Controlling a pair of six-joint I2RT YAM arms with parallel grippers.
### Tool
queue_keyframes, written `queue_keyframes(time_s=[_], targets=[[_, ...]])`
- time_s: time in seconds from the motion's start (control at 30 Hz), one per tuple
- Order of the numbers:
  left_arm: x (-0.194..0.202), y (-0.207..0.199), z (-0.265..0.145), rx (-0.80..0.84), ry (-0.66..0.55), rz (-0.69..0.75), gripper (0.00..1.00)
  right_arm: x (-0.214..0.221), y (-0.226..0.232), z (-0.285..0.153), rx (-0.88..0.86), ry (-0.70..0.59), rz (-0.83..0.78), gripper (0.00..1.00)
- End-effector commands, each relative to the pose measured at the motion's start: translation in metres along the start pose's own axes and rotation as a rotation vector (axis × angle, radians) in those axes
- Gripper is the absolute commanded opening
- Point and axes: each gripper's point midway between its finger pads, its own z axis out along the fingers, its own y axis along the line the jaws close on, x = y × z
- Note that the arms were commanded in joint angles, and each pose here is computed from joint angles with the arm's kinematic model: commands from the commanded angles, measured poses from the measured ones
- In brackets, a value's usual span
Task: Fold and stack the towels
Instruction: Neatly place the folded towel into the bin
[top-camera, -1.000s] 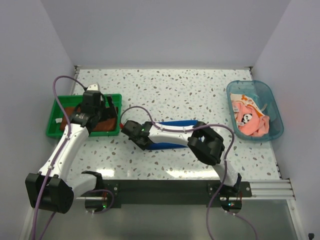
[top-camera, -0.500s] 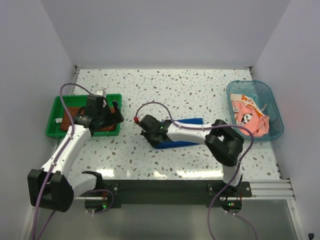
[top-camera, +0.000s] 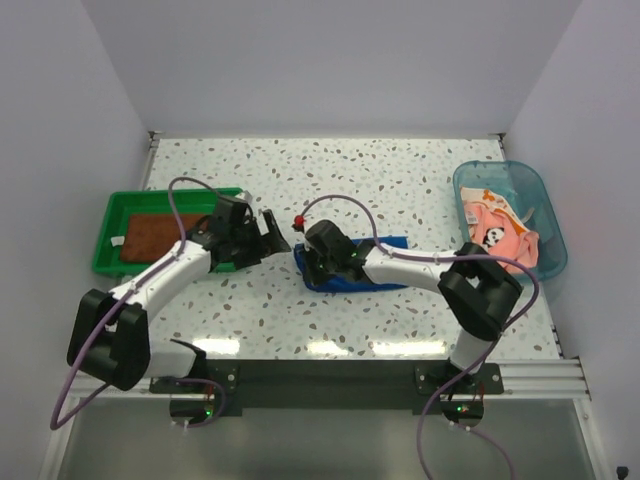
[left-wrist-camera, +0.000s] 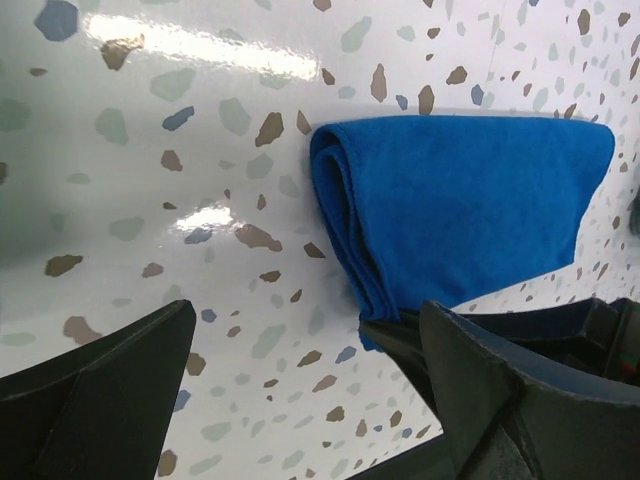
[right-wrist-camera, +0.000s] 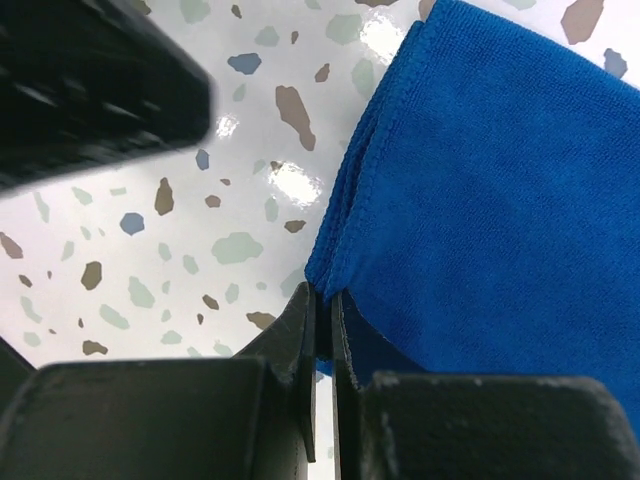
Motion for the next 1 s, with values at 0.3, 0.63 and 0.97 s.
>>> queue_keyframes(time_s=[0.3, 0.63, 0.97], targets=[[0.030, -0.030, 0.048, 0.083, 0.085, -0.104, 1.00, -0.033, 0.017, -0.012, -0.098, -0.192, 0.113, 0.00], [0.041, -0.029, 0.079, 0.057, 0.100, -0.089, 0.86, -0.030, 0.017, -0.010, -0.115, -0.203, 0.131, 0.00], [0.050, -0.023, 0.092, 0.032, 0.079, -0.089, 0.56, -0.030, 0.019, -0.011, -0.132, -0.210, 0.129, 0.00]])
